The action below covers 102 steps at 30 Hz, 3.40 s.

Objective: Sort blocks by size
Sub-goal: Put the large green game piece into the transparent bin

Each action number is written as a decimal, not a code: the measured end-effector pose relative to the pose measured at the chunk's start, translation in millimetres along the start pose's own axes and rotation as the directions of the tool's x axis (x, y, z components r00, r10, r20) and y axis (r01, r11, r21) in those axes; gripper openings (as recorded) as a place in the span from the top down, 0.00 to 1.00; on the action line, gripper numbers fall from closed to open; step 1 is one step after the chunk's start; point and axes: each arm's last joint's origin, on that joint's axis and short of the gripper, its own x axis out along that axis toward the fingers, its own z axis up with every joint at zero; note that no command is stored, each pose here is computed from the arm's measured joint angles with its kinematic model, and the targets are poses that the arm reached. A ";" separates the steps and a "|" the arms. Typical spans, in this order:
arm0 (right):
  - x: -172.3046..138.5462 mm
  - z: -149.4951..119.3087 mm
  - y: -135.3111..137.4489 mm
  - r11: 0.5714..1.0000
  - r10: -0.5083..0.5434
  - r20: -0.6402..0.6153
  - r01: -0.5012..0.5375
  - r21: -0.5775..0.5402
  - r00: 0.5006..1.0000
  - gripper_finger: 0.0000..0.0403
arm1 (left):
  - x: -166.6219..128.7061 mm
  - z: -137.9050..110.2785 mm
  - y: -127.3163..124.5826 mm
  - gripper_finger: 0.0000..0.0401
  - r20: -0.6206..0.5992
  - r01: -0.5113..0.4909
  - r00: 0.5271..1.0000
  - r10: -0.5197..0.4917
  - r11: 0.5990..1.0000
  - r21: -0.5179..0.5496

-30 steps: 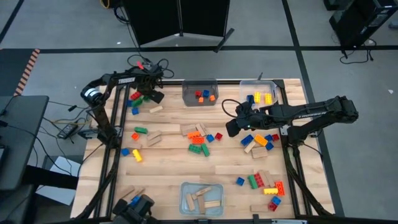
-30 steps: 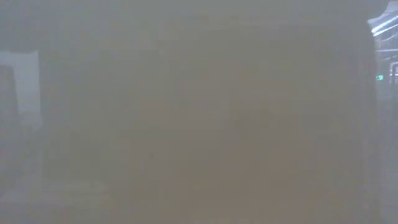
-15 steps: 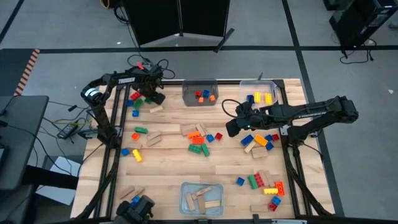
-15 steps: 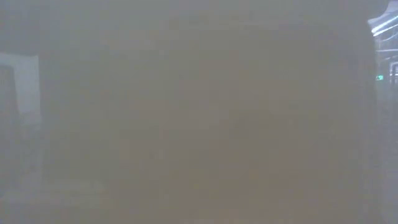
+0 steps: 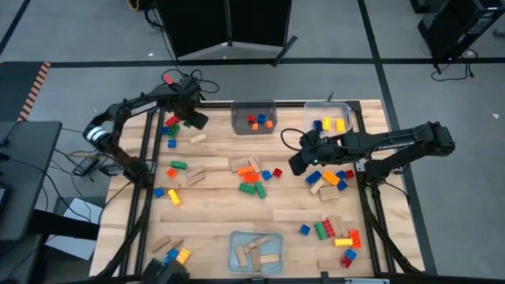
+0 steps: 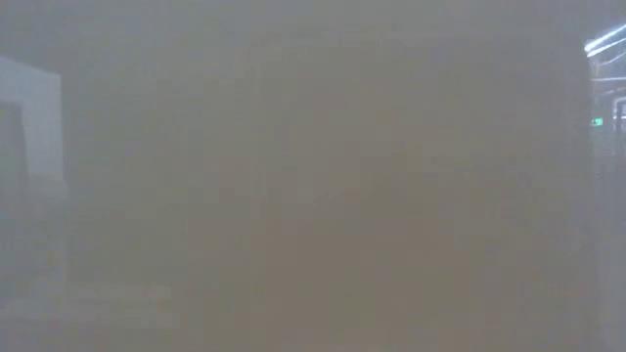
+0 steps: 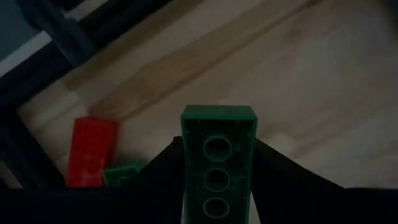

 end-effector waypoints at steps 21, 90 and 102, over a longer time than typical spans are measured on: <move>-48.3 -32.5 -86.0 0.994 0.102 0.293 -0.108 0.003 0.951 0.54 | -100.7 -14.4 -149.9 0.64 0.575 0.557 0.613 -0.542 0.813 0.173; 18.4 32.4 -74.6 0.977 0.209 0.718 -0.112 -0.181 0.664 0.46 | -91.0 101.7 -307.1 0.60 0.639 0.461 0.456 -0.619 0.779 0.426; 25.8 33.6 -76.4 0.981 0.185 0.703 -0.087 -0.172 0.686 0.62 | -89.0 101.0 -306.3 0.60 0.635 0.449 0.479 -0.606 0.791 0.416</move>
